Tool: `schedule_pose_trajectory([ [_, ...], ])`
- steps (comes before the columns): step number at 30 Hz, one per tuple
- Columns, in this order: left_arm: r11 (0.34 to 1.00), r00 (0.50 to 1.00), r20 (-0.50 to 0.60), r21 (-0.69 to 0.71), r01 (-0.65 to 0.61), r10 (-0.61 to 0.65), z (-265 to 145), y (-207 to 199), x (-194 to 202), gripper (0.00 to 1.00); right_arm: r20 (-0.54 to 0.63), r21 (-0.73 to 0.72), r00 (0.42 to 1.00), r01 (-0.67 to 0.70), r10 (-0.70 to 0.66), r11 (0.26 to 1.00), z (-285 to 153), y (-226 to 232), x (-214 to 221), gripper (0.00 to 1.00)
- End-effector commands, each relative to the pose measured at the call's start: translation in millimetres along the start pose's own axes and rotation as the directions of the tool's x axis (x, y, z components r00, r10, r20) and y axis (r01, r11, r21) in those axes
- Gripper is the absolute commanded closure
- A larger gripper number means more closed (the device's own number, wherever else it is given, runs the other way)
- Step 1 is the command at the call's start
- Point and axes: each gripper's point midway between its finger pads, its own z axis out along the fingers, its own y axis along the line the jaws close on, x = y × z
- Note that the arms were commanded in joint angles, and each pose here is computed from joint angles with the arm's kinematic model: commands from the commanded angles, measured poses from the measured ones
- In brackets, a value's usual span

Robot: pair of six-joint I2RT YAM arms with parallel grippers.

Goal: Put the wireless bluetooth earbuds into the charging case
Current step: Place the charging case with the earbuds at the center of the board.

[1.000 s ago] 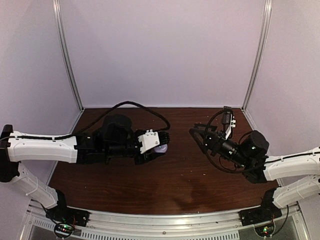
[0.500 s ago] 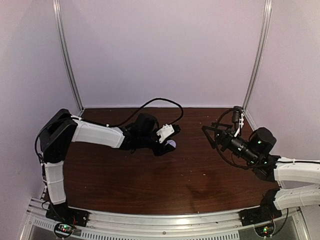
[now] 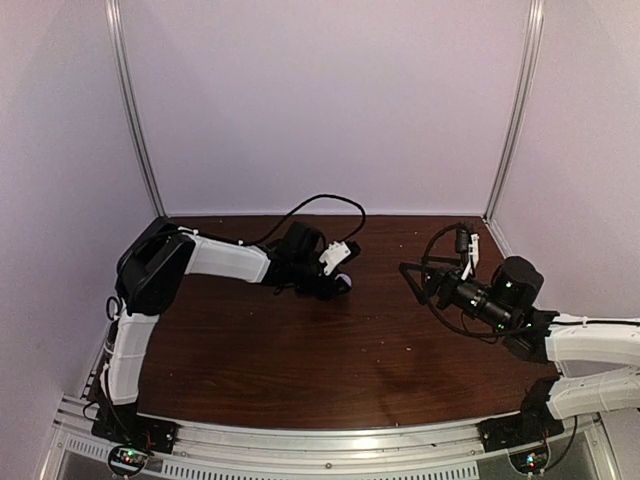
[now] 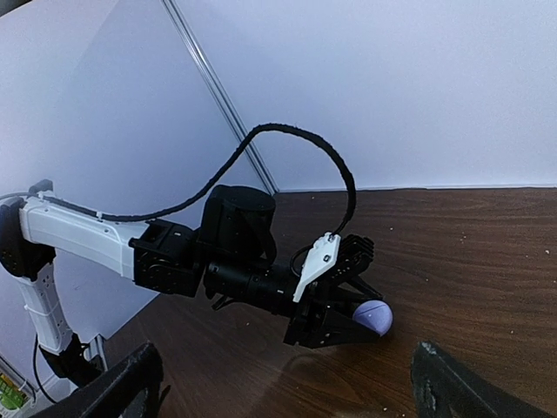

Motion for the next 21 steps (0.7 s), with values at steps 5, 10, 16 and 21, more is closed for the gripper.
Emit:
schedule_pose_trajectory([
  [5, 0.998, 0.999, -0.009, 0.023, 0.050, -0.050, 17.6, 4.9, 7.0, 0.62, -0.009, 0.086, 1.000, -0.011, 0.011, 0.996, 8.4, -15.4, -3.8, 0.00],
  [10, 0.998, 0.998, -0.024, 0.031, 0.058, -0.057, 22.9, 4.7, 9.5, 0.45, -0.027, 0.149, 0.999, -0.015, 0.019, 0.989, 12.3, -26.2, -1.7, 0.00],
  [16, 0.997, 0.997, -0.041, 0.020, 0.072, -0.071, 13.3, 7.1, 2.7, 0.11, -0.068, 0.204, 0.998, 0.007, 0.007, 0.979, 16.2, -34.3, 0.5, 0.00],
  [21, 0.998, 0.997, 0.028, -0.013, 0.067, -0.066, -15.3, 14.4, -33.1, 0.02, -0.068, 0.234, 0.998, 0.024, -0.008, 0.972, 15.6, -38.3, -3.3, 0.00],
])
